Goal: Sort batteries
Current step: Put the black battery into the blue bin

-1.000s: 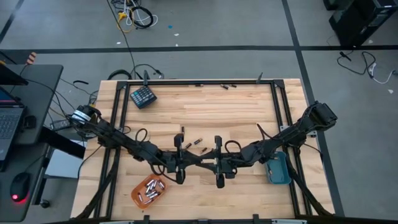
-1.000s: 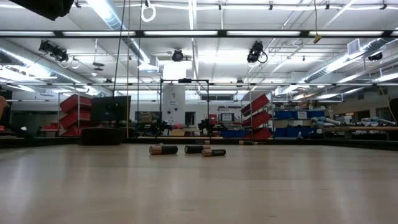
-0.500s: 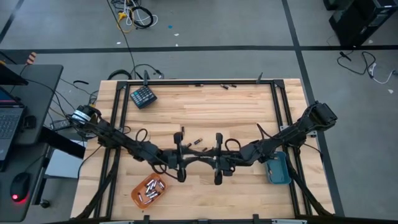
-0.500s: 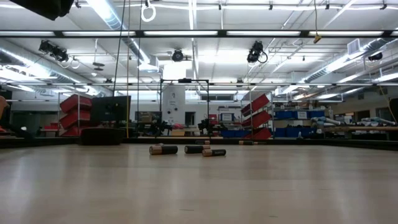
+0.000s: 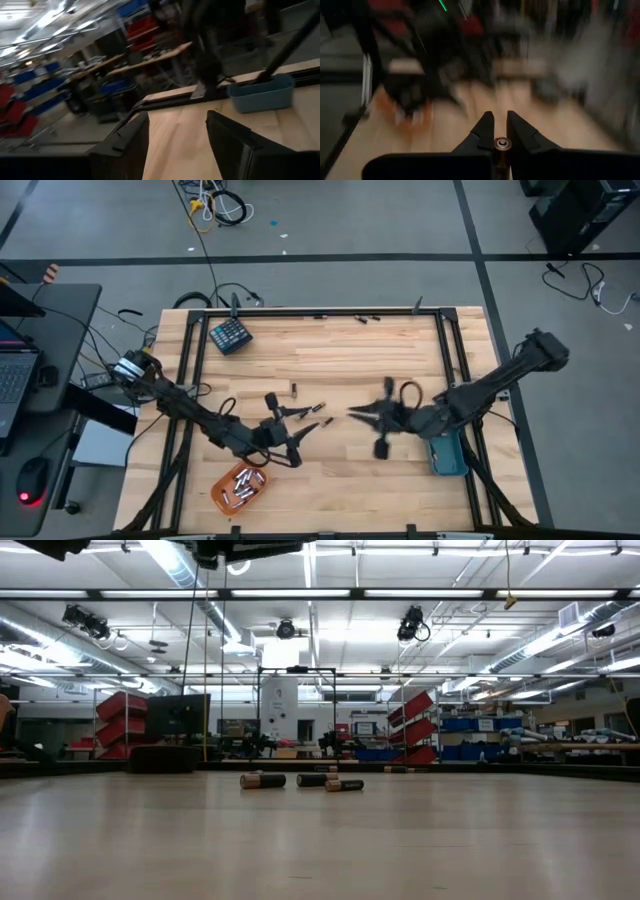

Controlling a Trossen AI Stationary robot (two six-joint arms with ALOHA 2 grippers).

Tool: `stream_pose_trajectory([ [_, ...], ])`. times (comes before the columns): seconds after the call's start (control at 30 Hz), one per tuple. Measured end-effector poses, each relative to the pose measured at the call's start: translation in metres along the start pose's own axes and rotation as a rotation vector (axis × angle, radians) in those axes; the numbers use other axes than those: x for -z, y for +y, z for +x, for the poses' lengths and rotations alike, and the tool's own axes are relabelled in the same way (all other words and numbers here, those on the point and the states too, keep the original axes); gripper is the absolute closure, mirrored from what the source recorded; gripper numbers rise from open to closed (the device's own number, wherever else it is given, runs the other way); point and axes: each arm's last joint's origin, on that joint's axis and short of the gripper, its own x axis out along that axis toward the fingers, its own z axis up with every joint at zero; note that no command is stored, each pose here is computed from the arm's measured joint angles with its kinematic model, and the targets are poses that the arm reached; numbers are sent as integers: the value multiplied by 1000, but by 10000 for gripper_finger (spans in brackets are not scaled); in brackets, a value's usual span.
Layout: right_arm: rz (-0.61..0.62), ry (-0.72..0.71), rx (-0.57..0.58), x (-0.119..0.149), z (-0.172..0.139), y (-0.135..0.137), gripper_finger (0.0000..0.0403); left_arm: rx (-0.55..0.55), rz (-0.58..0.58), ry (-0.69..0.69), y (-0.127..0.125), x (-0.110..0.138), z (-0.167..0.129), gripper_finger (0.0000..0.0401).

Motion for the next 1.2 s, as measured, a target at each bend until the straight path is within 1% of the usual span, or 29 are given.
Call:
stream_pose_trajectory([
  [0.07, 123, 170, -9, 10, -18, -15, 383, -39, -4, 16, -2, -1, -4, 207],
  [0.13, 280, 377, -12, 23, -37, -29, 383, -72, -6, 30, -3, -1, -8, 208],
  [0.2, 432, 617, 9, 38, -54, -39, 383, -100, -7, 42, -5, -2, -11, 208],
  [0.27, 542, 878, 41, 52, -72, -42, 383, -112, -7, 47, -5, -2, -13, 208],
  [0.3, 580, 1009, 57, 58, -81, -42, 383, -114, -7, 48, -6, -2, -14, 208],
  [0.37, 607, 1234, 103, 67, -96, -40, 383, -115, -8, 49, -6, -3, -14, 208],
  [0.43, 616, 1357, 173, 72, -107, -38, 383, -114, -3, 51, -6, -2, -14, 208],
  [0.5, 628, 1413, 243, 75, -112, -35, 383, -113, 3, 54, -6, -2, -14, 208],
  [0.53, 626, 1421, 250, 76, -114, -33, 382, -113, 4, 55, -6, -2, -14, 208],
  [0.73, 601, 1421, 269, 82, -116, -19, 375, -111, 17, 62, -7, 0, -14, 208],
  [0.83, 589, 1416, 288, 84, -117, -15, 375, -108, 34, 72, -7, 1, -14, 208],
  [1.03, 570, 1411, 308, 88, -115, -11, 371, -108, 23, 73, -8, 1, -15, 208],
  [1.2, 560, 1416, 318, 89, -113, -9, 347, -107, 26, 75, -8, 2, -15, 208],
])
